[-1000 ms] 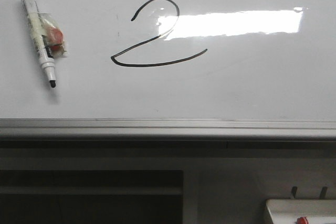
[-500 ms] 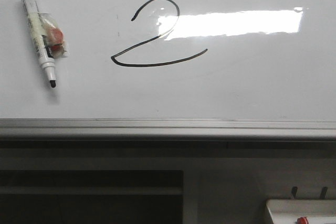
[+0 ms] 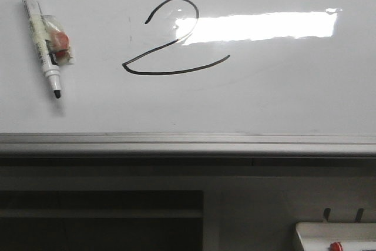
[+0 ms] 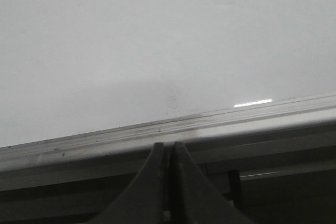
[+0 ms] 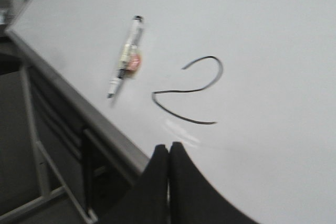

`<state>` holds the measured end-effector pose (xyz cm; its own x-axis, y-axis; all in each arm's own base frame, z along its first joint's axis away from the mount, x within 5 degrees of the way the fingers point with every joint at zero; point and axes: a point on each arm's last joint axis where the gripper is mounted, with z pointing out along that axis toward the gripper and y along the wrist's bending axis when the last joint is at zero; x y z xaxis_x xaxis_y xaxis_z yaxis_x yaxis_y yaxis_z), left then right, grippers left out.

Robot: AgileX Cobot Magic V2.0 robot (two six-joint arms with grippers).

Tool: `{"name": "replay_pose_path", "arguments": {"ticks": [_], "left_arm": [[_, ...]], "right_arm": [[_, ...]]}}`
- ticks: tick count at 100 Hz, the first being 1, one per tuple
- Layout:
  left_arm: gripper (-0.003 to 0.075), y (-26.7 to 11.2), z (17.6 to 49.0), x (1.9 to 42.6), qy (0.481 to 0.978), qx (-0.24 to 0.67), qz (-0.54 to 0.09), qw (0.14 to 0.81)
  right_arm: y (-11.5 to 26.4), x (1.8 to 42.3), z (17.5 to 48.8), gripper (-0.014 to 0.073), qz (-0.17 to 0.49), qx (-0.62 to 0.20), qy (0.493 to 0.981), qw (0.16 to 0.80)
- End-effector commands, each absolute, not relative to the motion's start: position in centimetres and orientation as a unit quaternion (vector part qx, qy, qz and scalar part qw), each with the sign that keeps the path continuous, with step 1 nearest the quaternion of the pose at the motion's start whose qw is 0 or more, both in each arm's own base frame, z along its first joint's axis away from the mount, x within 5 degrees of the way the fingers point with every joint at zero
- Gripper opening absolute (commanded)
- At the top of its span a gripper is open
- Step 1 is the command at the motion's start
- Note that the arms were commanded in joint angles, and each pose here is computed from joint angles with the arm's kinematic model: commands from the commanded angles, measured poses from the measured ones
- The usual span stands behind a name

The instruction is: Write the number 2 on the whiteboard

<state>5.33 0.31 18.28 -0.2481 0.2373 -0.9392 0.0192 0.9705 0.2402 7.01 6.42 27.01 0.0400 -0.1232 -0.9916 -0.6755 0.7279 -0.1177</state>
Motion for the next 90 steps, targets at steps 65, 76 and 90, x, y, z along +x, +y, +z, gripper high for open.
{"name": "replay_pose_path", "arguments": {"ticks": [65, 76, 90], "left_arm": [[-0.002, 0.3, 18.5, 5.3, 0.766, 0.076, 0.091, 0.632], [-0.002, 0.3, 18.5, 5.3, 0.765, 0.076, 0.091, 0.633], [-0.002, 0.3, 18.5, 5.3, 0.765, 0.075, 0.09, 0.633]], "right_arm": [[-0.6, 6.0, 19.6, -0.0071, -0.048, 0.02, 0.711, 0.702], [-0.5, 5.5, 18.6, -0.0071, -0.046, 0.021, 0.74, 0.671], [-0.5, 5.3, 17.4, -0.0071, -0.042, 0.022, 0.783, 0.62]]}}
